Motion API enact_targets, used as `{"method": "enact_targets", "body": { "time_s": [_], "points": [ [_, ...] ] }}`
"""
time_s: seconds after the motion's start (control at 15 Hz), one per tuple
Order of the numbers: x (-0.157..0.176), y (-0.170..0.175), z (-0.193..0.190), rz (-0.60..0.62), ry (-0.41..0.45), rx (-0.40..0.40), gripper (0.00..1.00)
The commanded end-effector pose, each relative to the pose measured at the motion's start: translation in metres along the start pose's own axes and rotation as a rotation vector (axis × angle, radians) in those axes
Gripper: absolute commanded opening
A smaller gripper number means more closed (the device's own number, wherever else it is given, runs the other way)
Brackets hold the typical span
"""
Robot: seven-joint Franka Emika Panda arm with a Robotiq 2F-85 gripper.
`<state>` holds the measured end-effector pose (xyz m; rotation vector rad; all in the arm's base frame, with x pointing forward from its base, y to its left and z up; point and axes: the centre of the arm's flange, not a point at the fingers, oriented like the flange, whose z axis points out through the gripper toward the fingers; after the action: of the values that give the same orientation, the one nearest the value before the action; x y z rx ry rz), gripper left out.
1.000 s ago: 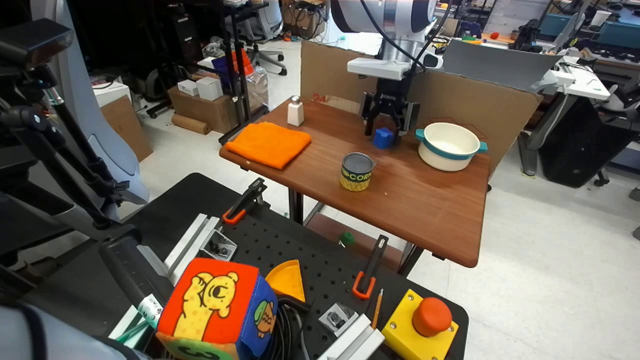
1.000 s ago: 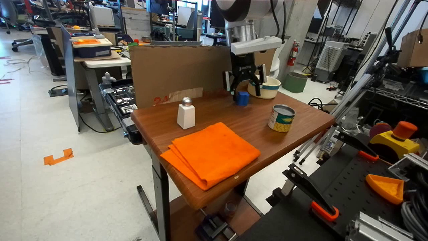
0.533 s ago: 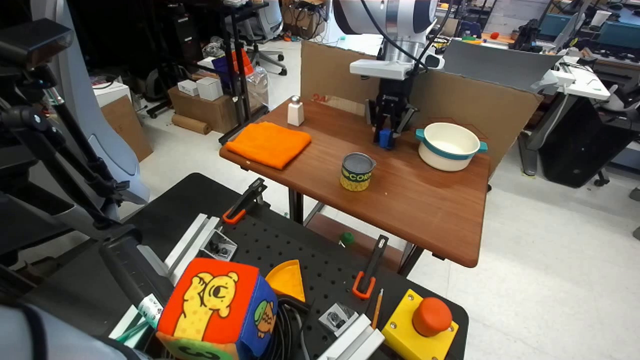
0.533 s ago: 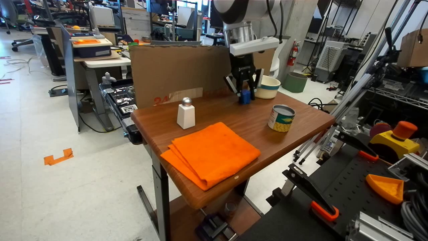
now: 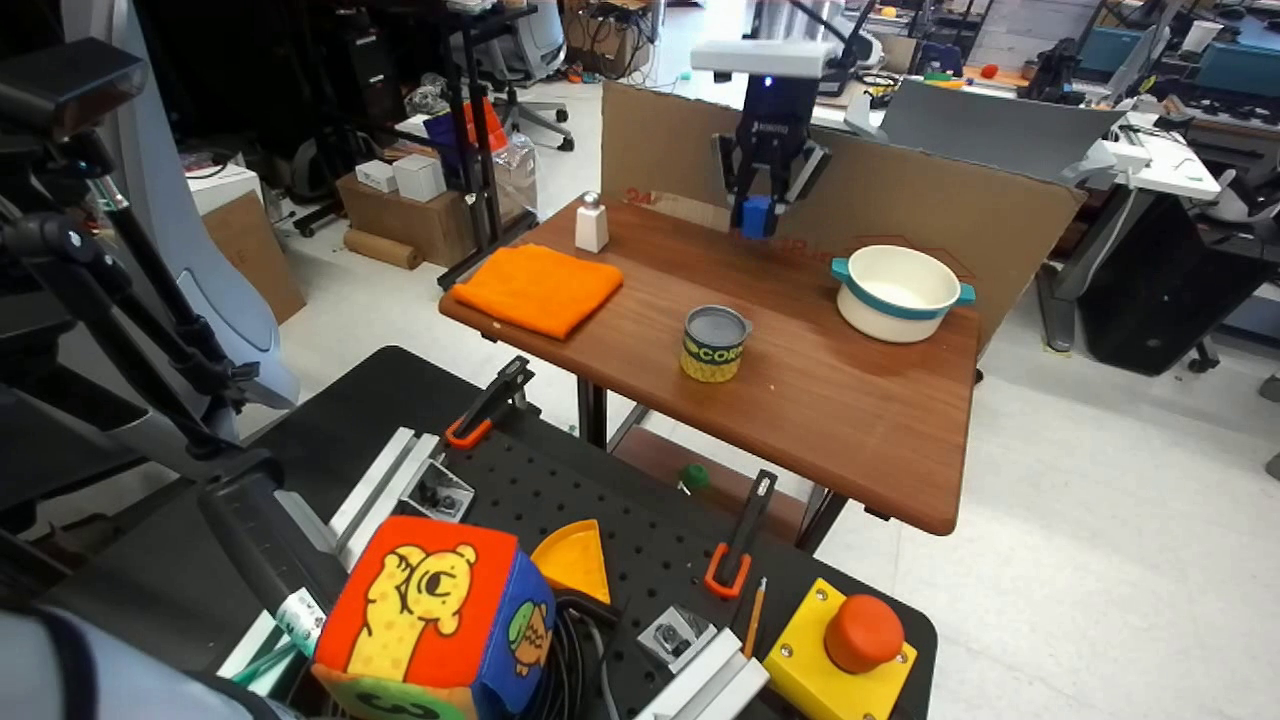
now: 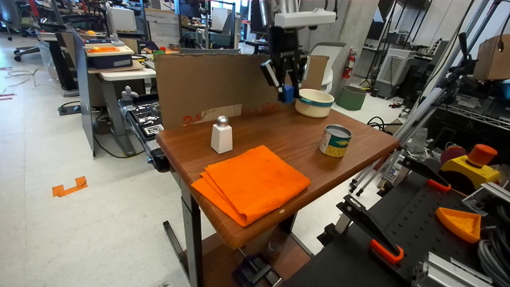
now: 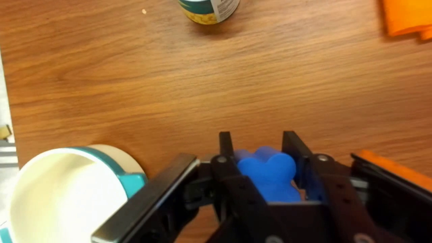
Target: Pick up the blue object on the table and put it in the pot
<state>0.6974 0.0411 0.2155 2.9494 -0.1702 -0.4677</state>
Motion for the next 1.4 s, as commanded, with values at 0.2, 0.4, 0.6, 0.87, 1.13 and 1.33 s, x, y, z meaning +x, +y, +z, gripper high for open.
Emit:
{"method": "enact_targets", "body": {
  "time_s": [0.2,0.4,0.6,0.87,1.13,1.33],
  "points": [
    [-0.049,0.073,-0.092,-0.116,0.036,0.102,0.16],
    [-0.040,0.143,-0.095,-0.110,0.001,0.138,0.16],
    [-0.019,0.200,-0.079,-0.084,-0.036,0.160,0.16],
    [0.018,0.239,-0.061,-0.026,-0.069,0.174,0.16],
    [0.051,0.232,-0.039,0.012,-0.104,0.170,0.16],
    [0.073,0.220,-0.027,0.071,-0.098,0.155,0.16]
  ]
}}
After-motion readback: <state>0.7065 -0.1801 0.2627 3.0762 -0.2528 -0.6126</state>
